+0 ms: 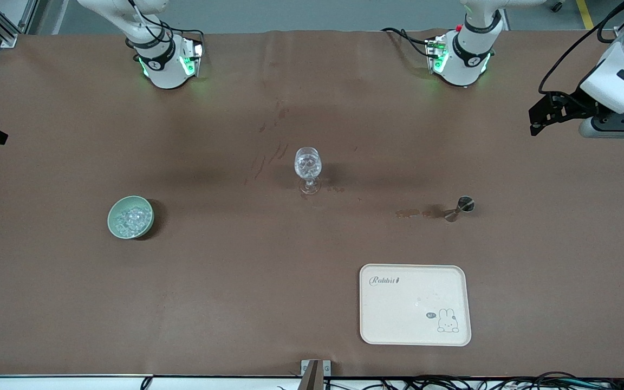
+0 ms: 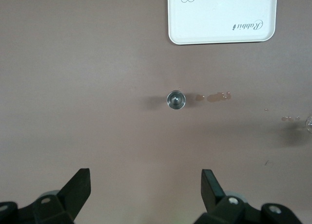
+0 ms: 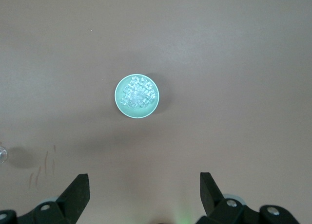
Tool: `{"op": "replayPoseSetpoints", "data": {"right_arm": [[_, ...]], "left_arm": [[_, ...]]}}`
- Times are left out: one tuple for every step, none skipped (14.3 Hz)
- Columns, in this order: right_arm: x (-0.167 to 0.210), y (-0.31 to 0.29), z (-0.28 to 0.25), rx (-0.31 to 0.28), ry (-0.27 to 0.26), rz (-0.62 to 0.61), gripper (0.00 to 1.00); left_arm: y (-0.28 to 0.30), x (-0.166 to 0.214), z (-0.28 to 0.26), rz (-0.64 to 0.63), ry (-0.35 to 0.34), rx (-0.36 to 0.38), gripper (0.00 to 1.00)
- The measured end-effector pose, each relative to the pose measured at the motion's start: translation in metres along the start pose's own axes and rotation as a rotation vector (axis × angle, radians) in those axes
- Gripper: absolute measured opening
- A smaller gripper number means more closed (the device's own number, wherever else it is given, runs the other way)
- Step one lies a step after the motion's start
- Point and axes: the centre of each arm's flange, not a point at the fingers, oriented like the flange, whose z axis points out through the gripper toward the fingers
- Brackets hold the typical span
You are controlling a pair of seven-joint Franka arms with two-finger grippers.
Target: Pour wine and add ice with both arms
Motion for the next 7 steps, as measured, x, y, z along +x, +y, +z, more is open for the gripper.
{"op": "replayPoseSetpoints", "data": {"right_arm": [[0.0, 0.0, 0.0, 0.0, 0.0, 0.0, 1.0], [0.0, 0.0, 0.0, 0.0, 0.0, 0.0, 1.0], [0.0, 0.0, 0.0, 0.0, 0.0, 0.0, 1.0], [0.0, 0.0, 0.0, 0.0, 0.0, 0.0, 1.0], [0.0, 0.0, 0.0, 0.0, 0.0, 0.0, 1.0], [0.0, 0.0, 0.0, 0.0, 0.0, 0.0, 1.0], [0.0, -0.0001, 0.0, 0.0, 0.0, 0.0, 1.0]], "left_arm": [[-0.0003, 0.0, 0.0, 0.0, 0.0, 0.0, 1.0], [-0.0009, 0.0001, 0.0, -0.002, 0.0, -0.002, 1.0], [-0.0016, 0.0003, -0.0005, -0.004, 0.001, -0.006, 1.0], [-0.0028, 0.0007, -0.0023, -0.007, 0.006, -0.01, 1.0], [-0.0041, 0.0016, -0.0051, -0.01, 0.012, -0.013, 1.0], [-0.0057, 0.0036, -0.0072, -0.013, 0.017, -0.014, 1.0], [-0.0095, 0.0074, -0.0051, -0.02, 0.014, -0.016, 1.0]]}}
